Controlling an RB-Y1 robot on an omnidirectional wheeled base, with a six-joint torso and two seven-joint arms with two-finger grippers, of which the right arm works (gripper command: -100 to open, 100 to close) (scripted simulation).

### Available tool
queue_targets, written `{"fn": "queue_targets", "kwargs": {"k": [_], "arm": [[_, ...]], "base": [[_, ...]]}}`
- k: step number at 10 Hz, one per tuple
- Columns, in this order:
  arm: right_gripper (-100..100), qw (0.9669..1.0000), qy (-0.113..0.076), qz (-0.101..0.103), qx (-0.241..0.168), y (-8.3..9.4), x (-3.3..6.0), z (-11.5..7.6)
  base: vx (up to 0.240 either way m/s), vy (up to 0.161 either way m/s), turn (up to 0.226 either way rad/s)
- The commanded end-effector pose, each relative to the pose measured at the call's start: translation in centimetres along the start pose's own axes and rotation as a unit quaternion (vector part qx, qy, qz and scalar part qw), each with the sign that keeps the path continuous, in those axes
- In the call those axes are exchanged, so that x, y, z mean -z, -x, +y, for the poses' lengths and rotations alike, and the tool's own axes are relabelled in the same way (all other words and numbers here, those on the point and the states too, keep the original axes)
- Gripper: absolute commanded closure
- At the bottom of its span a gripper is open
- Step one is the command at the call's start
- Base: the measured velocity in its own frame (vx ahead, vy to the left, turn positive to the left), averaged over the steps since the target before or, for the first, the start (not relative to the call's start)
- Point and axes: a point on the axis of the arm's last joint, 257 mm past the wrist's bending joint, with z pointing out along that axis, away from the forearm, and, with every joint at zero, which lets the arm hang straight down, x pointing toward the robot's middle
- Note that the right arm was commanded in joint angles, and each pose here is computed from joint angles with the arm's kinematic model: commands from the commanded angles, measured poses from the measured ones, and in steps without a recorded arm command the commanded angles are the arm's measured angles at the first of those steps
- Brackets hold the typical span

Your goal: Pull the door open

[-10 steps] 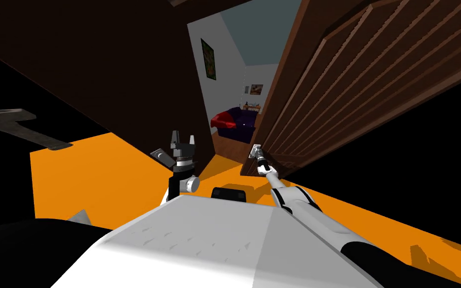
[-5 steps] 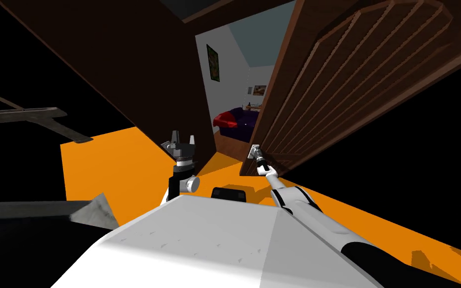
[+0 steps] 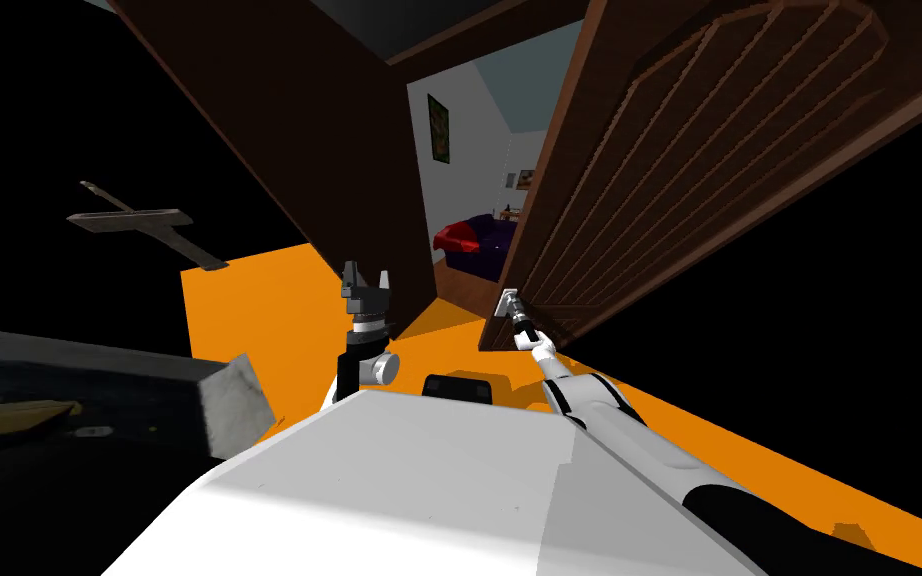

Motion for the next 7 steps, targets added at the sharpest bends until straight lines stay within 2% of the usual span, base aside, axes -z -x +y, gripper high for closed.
{"fn": "queue_targets", "kwargs": {"k": [1,5,6,7], "arm": [[100,1.0000,0.000,0.007,-0.002,-0.6,-0.02,0.0],[100,0.9999,0.001,0.016,-0.001,-1.1,0.00,0.0],[100,0.9999,0.003,0.015,-0.001,-1.1,-0.14,0.2],[100,0.9997,0.000,0.026,-0.001,-1.9,-0.05,0.0]], "base": [[-0.171,-0.152,0.148],[-0.184,-0.140,0.128],[-0.091,-0.042,0.032],[-0.146,-0.080,0.041]]}}
